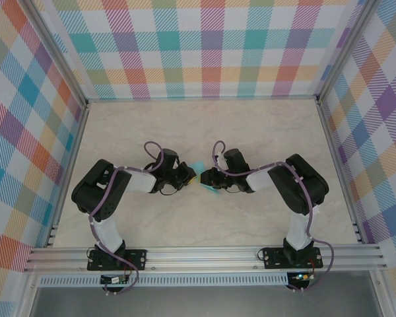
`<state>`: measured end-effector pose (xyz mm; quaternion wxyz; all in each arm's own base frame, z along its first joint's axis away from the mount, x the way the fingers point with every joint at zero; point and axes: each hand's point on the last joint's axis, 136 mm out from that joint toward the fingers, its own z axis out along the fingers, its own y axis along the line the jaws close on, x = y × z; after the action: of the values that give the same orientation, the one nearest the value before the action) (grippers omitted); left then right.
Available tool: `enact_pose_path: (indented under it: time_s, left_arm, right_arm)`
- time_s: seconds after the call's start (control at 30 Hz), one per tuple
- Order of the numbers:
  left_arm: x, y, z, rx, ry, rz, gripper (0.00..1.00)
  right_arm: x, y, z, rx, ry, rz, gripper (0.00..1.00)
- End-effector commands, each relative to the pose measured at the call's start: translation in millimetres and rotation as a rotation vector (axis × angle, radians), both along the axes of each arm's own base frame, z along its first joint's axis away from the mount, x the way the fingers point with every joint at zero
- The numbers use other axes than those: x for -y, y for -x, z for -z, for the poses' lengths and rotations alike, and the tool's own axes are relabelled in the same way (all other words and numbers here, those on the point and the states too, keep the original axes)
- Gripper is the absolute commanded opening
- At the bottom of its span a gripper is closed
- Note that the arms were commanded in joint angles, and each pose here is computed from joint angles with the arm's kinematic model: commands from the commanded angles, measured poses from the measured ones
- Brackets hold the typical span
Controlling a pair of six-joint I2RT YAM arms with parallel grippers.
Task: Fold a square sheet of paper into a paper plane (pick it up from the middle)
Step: Fold the wing for the fifth time at the center of the table.
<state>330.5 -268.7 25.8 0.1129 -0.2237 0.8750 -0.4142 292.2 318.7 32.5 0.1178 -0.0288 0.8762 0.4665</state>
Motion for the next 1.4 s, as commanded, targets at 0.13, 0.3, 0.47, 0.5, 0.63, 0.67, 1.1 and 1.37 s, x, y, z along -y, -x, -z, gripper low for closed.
enact_pose_path:
  time_s: [0.13, 0.3, 0.47, 0.5, 0.63, 0.67, 1.1, 1.37]
  left_arm:
    - [4, 2, 6, -0.006, -0.028, 0.021, 0.07]
    - [5, 2, 6, -0.007, -0.026, 0.024, 0.07]
    - [5, 1, 3, 0.000, -0.023, 0.026, 0.07]
    - [5, 1, 3, 0.000, -0.023, 0.025, 0.07]
    - [6, 0, -1, 0.007, -0.018, 0.027, 0.07]
    - [6, 0, -3, 0.010, -0.017, 0.028, 0.07]
    - [9, -3, -20, 0.046, -0.013, 0.045, 0.08]
    - [12, -1, -31, 0.077, 0.015, 0.060, 0.08]
  right_arm:
    - [11, 3, -5, 0.014, 0.087, -0.026, 0.31]
    - [18, 7, -10, 0.044, 0.142, -0.058, 0.33]
    - [22, 14, -15, 0.057, 0.171, -0.098, 0.29]
    - [23, 16, -13, 0.050, 0.172, -0.103, 0.26]
    - [24, 19, -3, 0.023, 0.182, -0.106, 0.21]
    - [25, 20, -1, 0.021, 0.182, -0.105, 0.20]
    - [28, 22, 13, -0.009, 0.199, -0.097, 0.10]
    - [28, 19, 10, -0.052, 0.096, -0.051, 0.03]
